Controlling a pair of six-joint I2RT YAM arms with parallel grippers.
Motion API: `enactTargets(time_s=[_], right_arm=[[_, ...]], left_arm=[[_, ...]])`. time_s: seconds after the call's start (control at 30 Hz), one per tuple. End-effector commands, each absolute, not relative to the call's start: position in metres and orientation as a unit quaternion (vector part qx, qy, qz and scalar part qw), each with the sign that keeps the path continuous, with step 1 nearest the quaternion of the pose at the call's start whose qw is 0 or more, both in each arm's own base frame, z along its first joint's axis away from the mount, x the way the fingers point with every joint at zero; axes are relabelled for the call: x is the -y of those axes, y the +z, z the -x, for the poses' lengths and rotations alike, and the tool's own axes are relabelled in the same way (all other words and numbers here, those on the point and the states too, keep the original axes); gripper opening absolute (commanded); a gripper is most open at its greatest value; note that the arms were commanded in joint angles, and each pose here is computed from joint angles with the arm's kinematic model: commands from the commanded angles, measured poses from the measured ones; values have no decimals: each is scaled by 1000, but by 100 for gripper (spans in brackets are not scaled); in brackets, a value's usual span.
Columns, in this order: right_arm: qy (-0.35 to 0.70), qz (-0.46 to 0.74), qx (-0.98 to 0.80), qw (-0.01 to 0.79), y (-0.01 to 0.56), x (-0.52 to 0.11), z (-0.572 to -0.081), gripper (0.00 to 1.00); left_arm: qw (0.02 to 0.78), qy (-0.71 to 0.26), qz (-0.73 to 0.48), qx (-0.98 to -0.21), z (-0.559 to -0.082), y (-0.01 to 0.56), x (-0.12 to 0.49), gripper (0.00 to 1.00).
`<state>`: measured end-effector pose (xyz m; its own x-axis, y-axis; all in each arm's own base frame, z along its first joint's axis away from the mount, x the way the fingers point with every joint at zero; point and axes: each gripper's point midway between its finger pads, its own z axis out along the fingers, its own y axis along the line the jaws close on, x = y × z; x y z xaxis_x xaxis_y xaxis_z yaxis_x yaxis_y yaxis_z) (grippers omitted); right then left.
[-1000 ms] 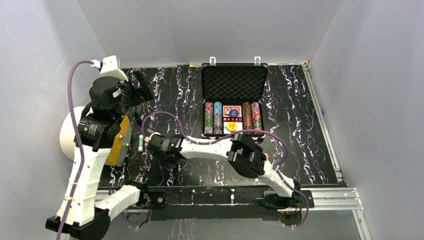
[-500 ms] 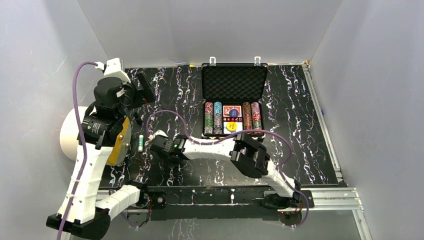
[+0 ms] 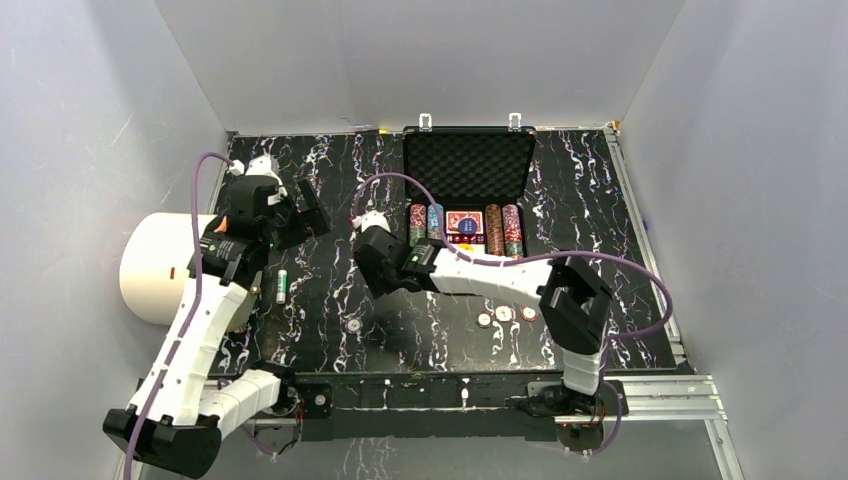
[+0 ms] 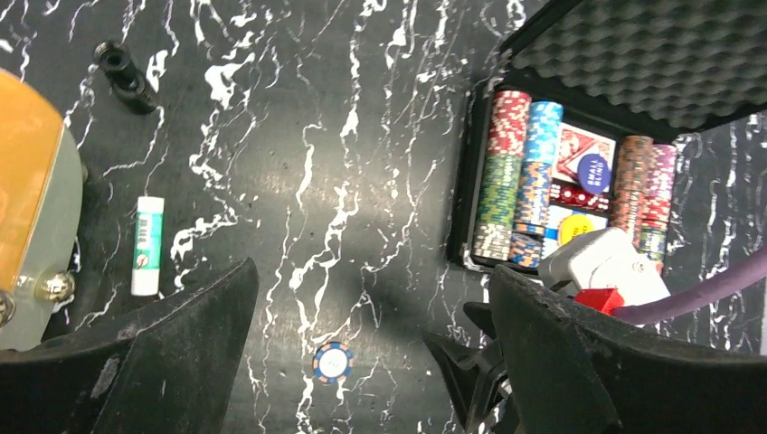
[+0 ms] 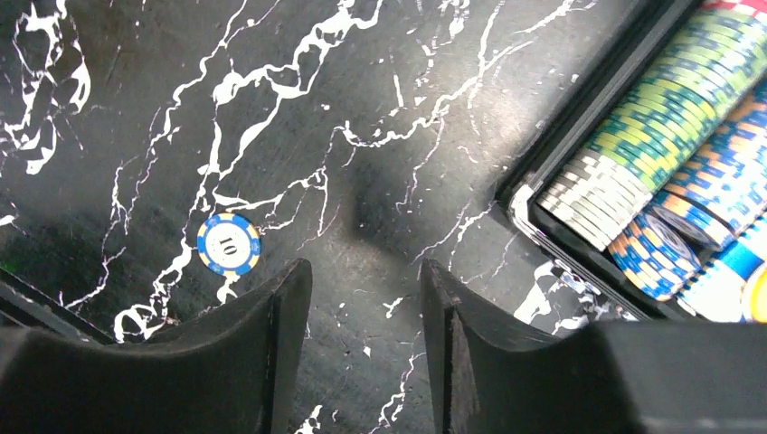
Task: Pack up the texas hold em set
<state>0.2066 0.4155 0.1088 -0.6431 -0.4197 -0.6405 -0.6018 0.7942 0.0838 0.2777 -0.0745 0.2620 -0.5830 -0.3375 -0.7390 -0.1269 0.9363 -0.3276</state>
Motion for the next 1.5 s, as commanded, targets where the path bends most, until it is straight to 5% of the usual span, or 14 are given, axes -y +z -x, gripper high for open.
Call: enactTargets(time_s=[0.0,0.23,0.6,0.9,1.1,1.47], right_arm=[[166,329,-882,293,105,-439,-194,58],[184,391,-863,261,91,-482,-163,74],[164,431,-863,208,52,-502,-144,77],[126,437,-869,193,30,-492,-144,71],[106,434,-876,182,21,-483,-144,57],[110,352,-888,275,63,-471,-174,52]], left_arm=[[447,-100,170,-872,-273,267,60,98],[545,-54,202,-812,-278,338,28,98],[550,-59,181,-813,-281,341,32,98],[544,-57,178,-818,-281,334,33,98],[542,-57,177,-819,-281,333,33,98],[492,-82,183,-847,-272,293,46,98]])
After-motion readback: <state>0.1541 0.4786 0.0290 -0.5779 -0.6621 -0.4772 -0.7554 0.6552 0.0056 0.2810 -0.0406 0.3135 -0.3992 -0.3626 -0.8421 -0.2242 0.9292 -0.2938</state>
